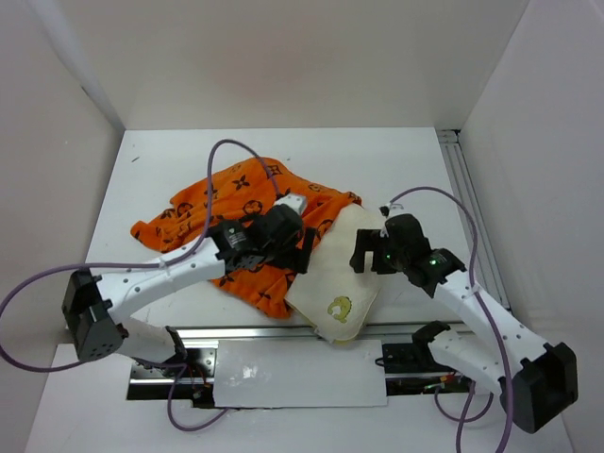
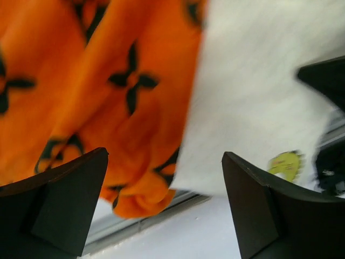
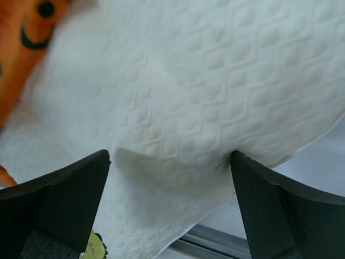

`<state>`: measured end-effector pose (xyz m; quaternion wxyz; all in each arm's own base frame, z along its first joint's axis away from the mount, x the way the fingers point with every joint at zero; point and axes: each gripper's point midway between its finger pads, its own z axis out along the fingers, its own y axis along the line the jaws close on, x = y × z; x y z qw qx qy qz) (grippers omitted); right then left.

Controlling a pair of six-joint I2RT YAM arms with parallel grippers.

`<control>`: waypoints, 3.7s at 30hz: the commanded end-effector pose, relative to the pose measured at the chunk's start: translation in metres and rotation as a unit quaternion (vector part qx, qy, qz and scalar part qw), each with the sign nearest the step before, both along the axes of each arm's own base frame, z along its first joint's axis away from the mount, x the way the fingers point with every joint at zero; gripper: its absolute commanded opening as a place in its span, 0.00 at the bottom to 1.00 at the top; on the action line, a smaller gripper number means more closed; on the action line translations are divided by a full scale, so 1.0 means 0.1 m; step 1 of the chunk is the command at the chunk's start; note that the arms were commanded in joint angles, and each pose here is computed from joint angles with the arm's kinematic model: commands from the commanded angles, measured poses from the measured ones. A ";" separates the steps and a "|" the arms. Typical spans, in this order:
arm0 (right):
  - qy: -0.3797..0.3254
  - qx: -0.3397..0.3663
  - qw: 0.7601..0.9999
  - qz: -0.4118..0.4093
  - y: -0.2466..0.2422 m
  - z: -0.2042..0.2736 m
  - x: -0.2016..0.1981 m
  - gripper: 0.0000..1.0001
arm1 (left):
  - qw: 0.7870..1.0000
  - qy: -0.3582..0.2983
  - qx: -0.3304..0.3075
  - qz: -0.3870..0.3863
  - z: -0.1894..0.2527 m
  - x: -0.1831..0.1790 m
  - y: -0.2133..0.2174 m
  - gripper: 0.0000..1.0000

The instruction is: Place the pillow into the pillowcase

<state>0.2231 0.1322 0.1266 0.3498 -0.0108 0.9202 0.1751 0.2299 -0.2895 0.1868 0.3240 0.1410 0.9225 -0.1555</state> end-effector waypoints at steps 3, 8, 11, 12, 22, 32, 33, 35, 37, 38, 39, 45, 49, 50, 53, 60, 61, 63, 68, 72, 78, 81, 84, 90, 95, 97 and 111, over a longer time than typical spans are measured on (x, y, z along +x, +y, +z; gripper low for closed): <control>-0.010 0.013 1.000 0.015 0.29 -0.16 0.22 1.00 | 0.994 0.046 0.012 0.093 -0.34 -0.36 0.43 0.99; -0.062 0.024 0.998 0.004 0.52 -0.02 0.77 1.00 | 0.994 0.050 -0.002 0.098 -0.33 -0.50 0.51 0.95; -0.083 0.024 0.996 -0.004 0.62 0.06 1.09 1.00 | 0.995 0.047 -0.001 0.089 -0.36 -0.53 0.51 0.94; -0.073 0.015 0.997 -0.007 0.62 0.03 1.13 1.00 | 0.995 0.047 -0.001 0.089 -0.36 -0.53 0.51 0.94; -0.093 -0.037 0.992 0.074 0.41 0.54 0.48 1.00 | 0.984 0.059 0.082 0.145 -0.80 -0.58 0.76 0.93; -0.089 -0.103 0.970 0.202 0.97 0.31 -0.06 1.00 | 0.990 0.055 0.077 0.109 -1.00 -0.32 0.59 0.86; -0.093 -0.107 0.969 0.205 1.02 0.29 -0.05 1.00 | 0.990 0.054 0.076 0.108 -1.01 -0.29 0.55 0.86; -0.080 -0.111 0.963 0.233 1.15 0.16 -0.10 1.00 | 0.987 0.063 0.095 0.109 -1.14 -0.27 0.57 0.82; -0.064 -0.118 0.961 0.240 1.17 0.03 -0.12 1.00 | 0.986 0.063 0.103 0.118 -1.17 -0.21 0.59 0.53; -0.051 -0.115 0.958 0.258 1.19 -0.05 -0.18 1.00 | 0.985 0.069 0.101 0.121 -1.15 -0.20 0.60 0.43; -0.047 -0.118 0.958 0.258 1.19 -0.10 -0.18 1.00 | 0.984 0.071 0.097 0.131 -1.15 -0.18 0.61 0.29; -0.020 -0.082 0.949 0.305 1.29 -0.34 -0.33 0.97 | 0.984 0.070 0.056 0.153 -1.02 -0.20 0.67 0.00; -0.035 -0.062 0.943 0.326 1.48 -0.45 -0.27 0.53 | 0.988 0.057 0.026 0.139 -0.84 -0.21 0.63 0.00; -0.032 -0.056 0.941 0.331 1.50 -0.49 -0.29 0.35 | 0.990 0.054 0.012 0.131 -0.77 -0.20 0.58 0.00; -0.041 -0.049 0.945 0.321 1.59 -0.46 -0.18 0.00 | 0.994 0.034 0.000 0.103 -0.59 -0.21 0.55 0.00; -0.207 0.074 0.938 0.268 1.82 0.85 0.23 0.00 | 0.999 -0.014 -0.029 0.023 -0.06 -0.22 0.33 0.00; -0.243 0.108 0.928 0.260 1.84 1.13 0.26 0.00 | 0.999 -0.016 -0.035 0.010 0.00 -0.24 0.28 0.00; -0.273 0.156 0.918 0.243 1.87 1.46 0.29 0.00 | 0.998 -0.026 -0.048 -0.016 0.20 -0.26 0.19 0.00; -0.357 0.259 0.878 0.185 1.80 2.02 0.35 0.00 | 0.990 -0.068 -0.092 -0.087 0.76 -0.43 -0.06 0.00; -0.366 0.306 0.864 0.164 1.87 1.89 0.27 0.00 | 0.974 -0.073 -0.124 -0.176 1.12 -0.64 -0.31 0.00; -0.369 0.319 0.868 0.094 1.96 1.42 0.33 0.00 | 0.939 -0.046 -0.182 -0.288 1.43 -1.09 -0.65 0.00; -0.346 0.314 0.880 0.089 2.04 1.24 0.31 0.00 | 0.934 -0.045 -0.188 -0.299 1.45 -1.15 -0.69 0.01; -0.324 0.293 0.895 0.085 2.00 1.12 0.31 0.00 | 0.949 -0.034 -0.167 -0.266 1.25 -1.08 -0.61 0.10; -0.257 0.191 0.947 0.030 1.49 0.87 0.30 0.68 | 0.968 -0.017 -0.134 -0.213 0.88 -1.02 -0.42 0.51; -0.165 0.122 0.979 -0.013 0.93 0.40 0.09 1.00 | 0.982 -0.016 -0.103 -0.156 0.78 -0.91 -0.24 0.92; -0.157 0.118 0.980 -0.035 0.73 0.39 0.02 1.00 | 0.987 -0.021 -0.089 -0.130 0.80 -0.84 -0.18 1.00; -0.146 0.103 0.977 -0.118 0.32 0.49 1.08 1.00 | 0.991 0.000 0.079 0.108 0.19 1.22 0.19 0.78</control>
